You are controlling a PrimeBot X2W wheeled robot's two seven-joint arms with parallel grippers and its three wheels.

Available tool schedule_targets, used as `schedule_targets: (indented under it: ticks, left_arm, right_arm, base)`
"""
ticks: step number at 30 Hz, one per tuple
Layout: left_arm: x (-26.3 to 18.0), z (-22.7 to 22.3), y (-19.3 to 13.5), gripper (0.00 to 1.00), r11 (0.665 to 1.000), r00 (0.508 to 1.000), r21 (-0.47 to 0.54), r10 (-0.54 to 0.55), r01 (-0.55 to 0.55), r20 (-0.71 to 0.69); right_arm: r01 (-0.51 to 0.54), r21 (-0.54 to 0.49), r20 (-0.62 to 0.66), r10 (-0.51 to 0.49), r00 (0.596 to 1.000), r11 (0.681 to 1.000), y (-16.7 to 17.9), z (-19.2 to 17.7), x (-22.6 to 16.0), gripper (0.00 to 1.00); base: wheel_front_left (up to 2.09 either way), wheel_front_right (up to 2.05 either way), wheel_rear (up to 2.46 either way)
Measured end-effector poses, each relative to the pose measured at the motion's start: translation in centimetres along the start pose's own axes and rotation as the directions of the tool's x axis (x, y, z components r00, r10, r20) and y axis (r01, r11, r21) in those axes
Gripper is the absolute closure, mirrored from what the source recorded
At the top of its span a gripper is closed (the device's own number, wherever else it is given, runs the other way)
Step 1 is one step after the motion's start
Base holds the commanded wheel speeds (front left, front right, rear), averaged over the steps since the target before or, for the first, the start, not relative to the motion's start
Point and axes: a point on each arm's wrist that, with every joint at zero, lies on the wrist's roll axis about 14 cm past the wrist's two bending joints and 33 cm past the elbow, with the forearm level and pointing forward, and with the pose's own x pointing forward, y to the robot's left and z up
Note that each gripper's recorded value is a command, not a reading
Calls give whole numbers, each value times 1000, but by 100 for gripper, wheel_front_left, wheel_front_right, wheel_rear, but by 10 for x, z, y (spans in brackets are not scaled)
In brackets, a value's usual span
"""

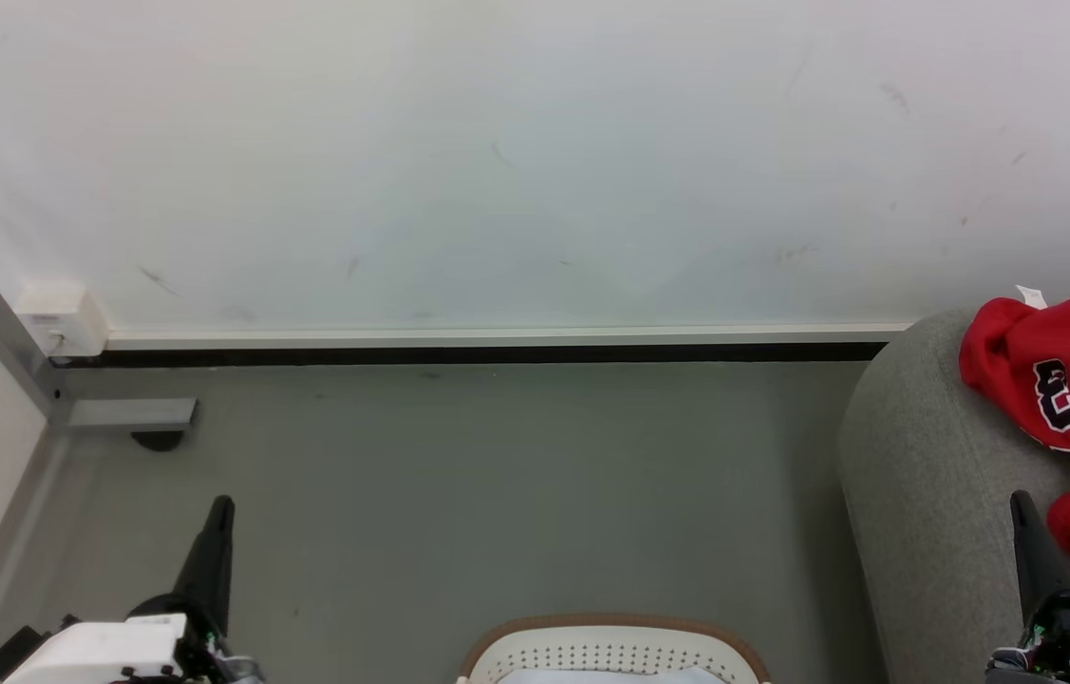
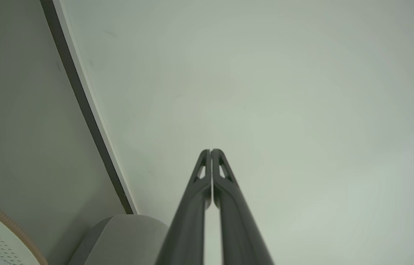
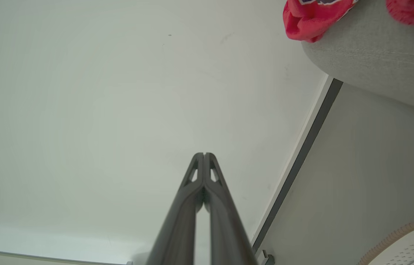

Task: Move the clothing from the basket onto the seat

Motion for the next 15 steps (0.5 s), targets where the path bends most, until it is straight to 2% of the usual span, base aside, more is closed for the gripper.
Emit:
schedule_targets:
  ticks: [9, 15]
  left_arm:
    - [0, 1, -2, 100, 998, 1000, -59, -9, 9, -4]
    - [0, 2, -2, 100, 998, 1000, -60, -9, 9, -4]
  right_arm:
    - [5, 56, -2, -5, 1000, 998, 0, 1, 2, 100]
    - [4, 60, -1, -4, 1000, 998, 1, 1, 2, 100]
  base:
    - [0, 0, 0]
    - [0, 0, 0]
